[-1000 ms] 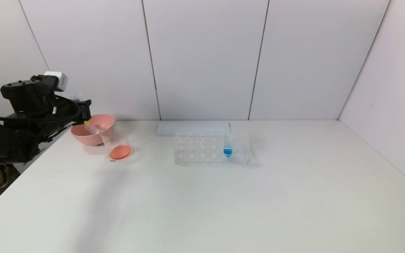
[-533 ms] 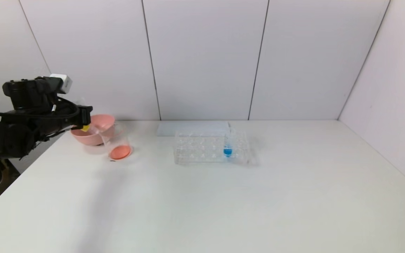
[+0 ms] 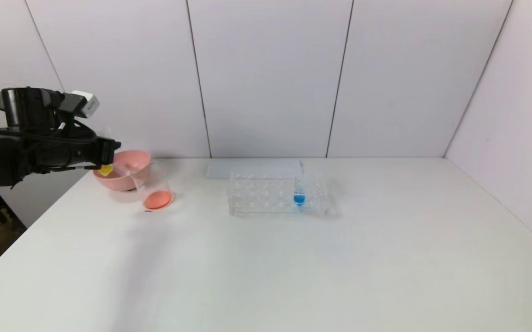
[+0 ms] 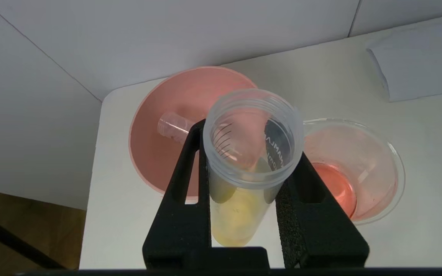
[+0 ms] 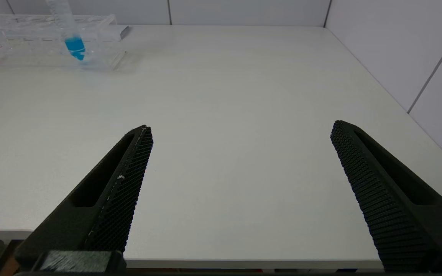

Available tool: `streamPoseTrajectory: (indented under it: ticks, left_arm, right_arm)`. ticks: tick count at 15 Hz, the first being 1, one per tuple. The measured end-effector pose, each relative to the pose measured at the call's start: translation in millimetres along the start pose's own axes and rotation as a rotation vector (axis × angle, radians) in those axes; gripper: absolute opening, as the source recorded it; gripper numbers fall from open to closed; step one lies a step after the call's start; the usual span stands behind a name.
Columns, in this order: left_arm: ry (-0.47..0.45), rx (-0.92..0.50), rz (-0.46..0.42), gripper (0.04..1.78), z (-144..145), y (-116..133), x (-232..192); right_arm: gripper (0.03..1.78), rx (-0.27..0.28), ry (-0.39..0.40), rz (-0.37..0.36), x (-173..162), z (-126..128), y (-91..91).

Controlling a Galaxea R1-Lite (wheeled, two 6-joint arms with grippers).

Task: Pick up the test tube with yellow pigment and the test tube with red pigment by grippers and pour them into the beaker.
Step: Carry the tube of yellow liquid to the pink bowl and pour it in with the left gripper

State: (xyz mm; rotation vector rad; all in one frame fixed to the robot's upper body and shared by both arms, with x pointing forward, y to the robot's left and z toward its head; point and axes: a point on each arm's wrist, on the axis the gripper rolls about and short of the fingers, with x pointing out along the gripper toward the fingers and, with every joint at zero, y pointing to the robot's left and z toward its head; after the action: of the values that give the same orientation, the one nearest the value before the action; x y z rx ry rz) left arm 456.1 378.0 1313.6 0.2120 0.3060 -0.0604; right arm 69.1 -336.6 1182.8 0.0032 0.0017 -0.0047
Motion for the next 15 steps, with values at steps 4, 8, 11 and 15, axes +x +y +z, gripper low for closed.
streamPoseTrajectory:
  ticks: [4,8,11,15]
  left_arm:
    - [0.054,0.078,-0.016,0.49,5.7,2.4,-2.5]
    - [0.026,0.110,-0.084,0.49,7.7,4.2,0.1]
    - [0.041,0.175,-0.108,0.49,7.9,4.8,1.1]
    - [0.093,0.270,-0.186,0.49,10.1,4.5,1.0]
  right_arm:
    - [1.70,0.000,0.000,0.000,0.0,0.0,0.0]
    - [1.70,0.000,0.000,0.000,0.0,0.0,0.0]
    - [1.70,0.000,0.000,0.000,0.0,0.0,0.0]
    - [1.70,0.000,0.000,0.000,0.0,0.0,0.0]
